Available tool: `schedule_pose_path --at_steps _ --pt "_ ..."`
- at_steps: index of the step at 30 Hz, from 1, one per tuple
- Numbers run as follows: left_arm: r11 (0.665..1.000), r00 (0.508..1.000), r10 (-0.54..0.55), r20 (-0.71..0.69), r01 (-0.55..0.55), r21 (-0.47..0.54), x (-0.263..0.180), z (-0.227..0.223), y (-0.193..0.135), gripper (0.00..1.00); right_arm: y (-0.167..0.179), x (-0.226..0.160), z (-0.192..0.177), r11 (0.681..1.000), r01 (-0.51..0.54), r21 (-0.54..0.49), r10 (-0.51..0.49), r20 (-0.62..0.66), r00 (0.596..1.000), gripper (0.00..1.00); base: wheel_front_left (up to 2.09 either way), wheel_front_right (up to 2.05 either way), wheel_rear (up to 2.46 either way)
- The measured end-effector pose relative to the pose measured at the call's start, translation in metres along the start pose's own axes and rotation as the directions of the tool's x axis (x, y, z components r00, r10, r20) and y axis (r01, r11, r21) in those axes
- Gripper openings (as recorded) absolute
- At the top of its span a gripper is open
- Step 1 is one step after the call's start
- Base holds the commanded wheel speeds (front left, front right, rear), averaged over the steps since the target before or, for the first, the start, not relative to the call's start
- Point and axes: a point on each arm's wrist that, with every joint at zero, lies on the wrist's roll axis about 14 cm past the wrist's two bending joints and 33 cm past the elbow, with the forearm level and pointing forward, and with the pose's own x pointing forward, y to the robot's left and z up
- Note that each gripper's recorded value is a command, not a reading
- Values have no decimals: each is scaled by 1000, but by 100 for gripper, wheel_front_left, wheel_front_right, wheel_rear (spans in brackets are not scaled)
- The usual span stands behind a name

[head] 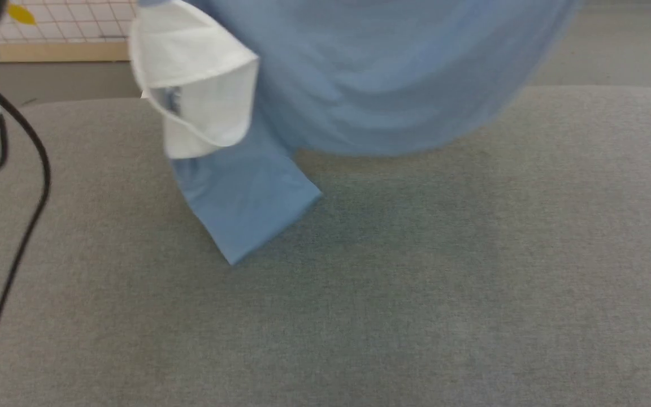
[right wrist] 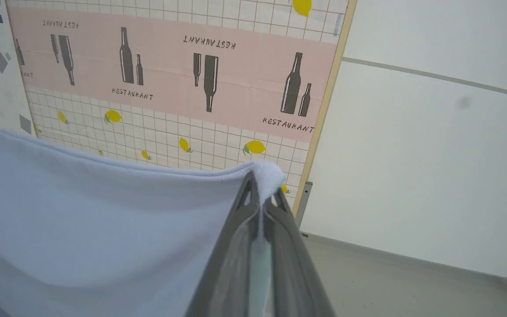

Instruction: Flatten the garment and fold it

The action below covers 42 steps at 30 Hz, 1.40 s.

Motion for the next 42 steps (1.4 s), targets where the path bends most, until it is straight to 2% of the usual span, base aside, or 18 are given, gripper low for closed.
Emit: schedule_pose_path --at_steps 9,16,21,26,34,38,42 --pt "1000 1000 -17 9 17 11 18 28 0 0 -2 3 30 999 5 -49 -3 32 999 0 0 0 0" --pt "1000 1000 -8 30 8 18 45 23 -1 0 -2 27 25 999 0 -47 0 2 1000 0 0 0 0" --pt "999 993 19 116 -24 45 73 19 1 0 -2 55 8 999 3 -52 -3 -3 1000 0 0 0 0" --pt "997 984 43 173 -54 56 99 -7 6 0 -3 84 -20 997 10 -71 -10 -5 1000 0 0 0 0" --pt "998 965 17 260 -30 47 127 -27 0 0 -10 120 -32 992 28 -124 -21 56 998 0 0 0 0" --pt "999 963 -12 271 1 41 134 -58 -7 0 -12 134 -66 987 22 -157 -18 23 1000 0 0 0 0" --pt "998 970 -57 235 51 32 134 -106 -18 0 -19 144 -110 986 13 -167 -18 -30 999 0 0 0 0"
